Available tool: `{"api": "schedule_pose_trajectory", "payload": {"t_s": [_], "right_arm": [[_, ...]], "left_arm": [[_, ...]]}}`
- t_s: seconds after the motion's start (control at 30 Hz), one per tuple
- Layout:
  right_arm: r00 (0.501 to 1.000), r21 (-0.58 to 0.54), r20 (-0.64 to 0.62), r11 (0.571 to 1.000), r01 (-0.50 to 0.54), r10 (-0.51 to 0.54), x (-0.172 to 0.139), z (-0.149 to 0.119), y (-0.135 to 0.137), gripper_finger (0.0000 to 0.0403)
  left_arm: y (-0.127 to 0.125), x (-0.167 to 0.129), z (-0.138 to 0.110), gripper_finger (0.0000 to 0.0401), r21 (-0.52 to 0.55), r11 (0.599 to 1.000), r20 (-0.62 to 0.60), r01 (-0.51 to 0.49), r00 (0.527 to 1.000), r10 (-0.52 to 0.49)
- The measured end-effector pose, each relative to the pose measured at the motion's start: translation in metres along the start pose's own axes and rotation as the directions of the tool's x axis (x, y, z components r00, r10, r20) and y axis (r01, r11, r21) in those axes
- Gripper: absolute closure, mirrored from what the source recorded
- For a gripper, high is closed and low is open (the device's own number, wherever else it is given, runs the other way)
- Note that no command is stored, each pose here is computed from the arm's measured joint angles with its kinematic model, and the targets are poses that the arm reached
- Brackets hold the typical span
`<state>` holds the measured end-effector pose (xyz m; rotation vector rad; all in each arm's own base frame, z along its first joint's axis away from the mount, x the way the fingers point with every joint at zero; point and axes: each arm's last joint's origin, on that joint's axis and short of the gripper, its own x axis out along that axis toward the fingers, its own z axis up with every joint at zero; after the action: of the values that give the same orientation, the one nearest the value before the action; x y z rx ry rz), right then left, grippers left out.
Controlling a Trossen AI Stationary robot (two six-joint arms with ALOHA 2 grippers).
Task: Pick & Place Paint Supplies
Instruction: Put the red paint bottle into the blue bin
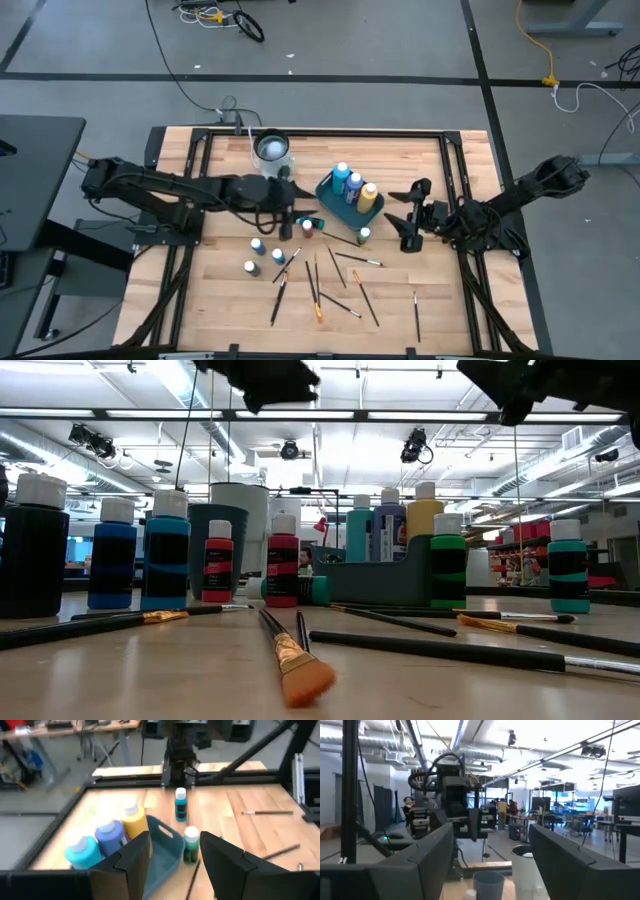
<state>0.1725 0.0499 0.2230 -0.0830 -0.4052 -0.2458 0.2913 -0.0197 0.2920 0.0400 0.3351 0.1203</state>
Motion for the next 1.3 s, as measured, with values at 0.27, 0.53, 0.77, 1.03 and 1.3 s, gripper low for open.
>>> {"api": "schedule_pose_trajectory", "payload": {"t_s": [0.27, 0.53, 0.77, 1.03, 1.3], "right_arm": [[0.999, 0.071, -0.04, 0.997, -0.029, 0.031, 0.0, -0.005, 0.002, 0.014], [0.995, 0.144, -0.07, 0.987, -0.066, 0.077, 0.0, -0.009, 0.005, 0.014], [0.991, 0.134, -0.087, 0.987, -0.087, 0.099, -0.001, -0.011, 0.006, 0.014], [0.991, 0.132, -0.09, 0.987, -0.087, 0.1, -0.001, -0.011, 0.006, 0.014], [0.991, 0.132, -0.09, 0.987, -0.087, 0.099, -0.001, -0.011, 0.006, 0.014]], "left_arm": [[-0.006, 0.04, -0.045, 0.0219, -0.071, 0.994, -0.25, -0.084, 0.966, 0.064], [-0.01, 0.054, -0.071, 0.0219, -0.087, 0.993, -0.385, -0.082, 0.922, 0.042], [-0.009, 0.052, -0.075, 0.0219, -0.087, 0.989, -0.424, -0.119, 0.903, 0.071], [-0.009, 0.052, -0.076, 0.0219, -0.092, 0.989, -0.424, -0.115, 0.903, 0.065], [-0.011, 0.051, -0.077, 0.0219, -0.125, 0.99, -0.442, -0.073, 0.897, 0.01]]}}
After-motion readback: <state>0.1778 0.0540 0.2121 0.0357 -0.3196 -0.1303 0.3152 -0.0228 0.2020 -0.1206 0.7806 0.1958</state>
